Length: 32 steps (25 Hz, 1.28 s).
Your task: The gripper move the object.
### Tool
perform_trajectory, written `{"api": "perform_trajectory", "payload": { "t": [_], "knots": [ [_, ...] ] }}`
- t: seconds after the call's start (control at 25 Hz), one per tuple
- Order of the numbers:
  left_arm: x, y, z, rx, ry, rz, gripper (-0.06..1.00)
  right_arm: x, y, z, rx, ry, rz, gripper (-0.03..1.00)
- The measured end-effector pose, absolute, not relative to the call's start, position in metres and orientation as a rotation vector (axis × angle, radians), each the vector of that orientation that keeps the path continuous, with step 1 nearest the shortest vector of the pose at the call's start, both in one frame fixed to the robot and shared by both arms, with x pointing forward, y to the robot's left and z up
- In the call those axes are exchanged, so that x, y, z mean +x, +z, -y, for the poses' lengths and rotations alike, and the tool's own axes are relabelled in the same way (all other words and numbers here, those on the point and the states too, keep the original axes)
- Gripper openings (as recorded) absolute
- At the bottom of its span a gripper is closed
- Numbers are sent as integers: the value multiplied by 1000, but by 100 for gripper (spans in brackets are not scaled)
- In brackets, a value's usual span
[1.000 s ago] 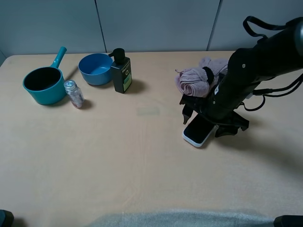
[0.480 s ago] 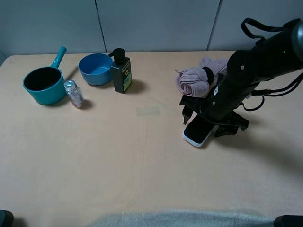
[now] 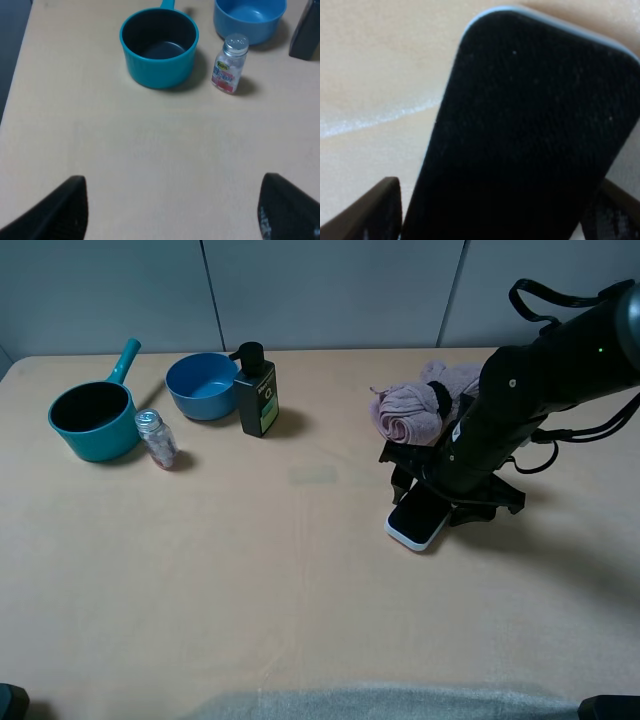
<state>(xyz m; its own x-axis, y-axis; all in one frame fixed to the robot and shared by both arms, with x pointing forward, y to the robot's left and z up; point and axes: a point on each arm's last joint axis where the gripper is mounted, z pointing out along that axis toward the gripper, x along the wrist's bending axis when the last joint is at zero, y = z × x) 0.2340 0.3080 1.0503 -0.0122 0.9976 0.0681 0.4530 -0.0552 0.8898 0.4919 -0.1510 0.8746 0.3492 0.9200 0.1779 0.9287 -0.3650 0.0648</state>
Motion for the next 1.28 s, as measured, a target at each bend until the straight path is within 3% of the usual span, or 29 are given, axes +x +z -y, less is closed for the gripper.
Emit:
{"api": "perform_trajectory", "payload": {
  "t": [0.24, 0.4, 1.28],
  "knots": [
    [234, 1050, -308, 1586, 1018, -1539, 76, 492, 875, 151, -2540, -288, 1747, 54],
    [234, 1050, -308, 1586, 1018, -1539, 76, 492, 875, 151, -2539, -292, 1751, 46],
    [234, 1050, -308, 1585, 1019, -1538, 76, 493, 875, 152, -2513, -295, 1828, 46]
  ]
}}
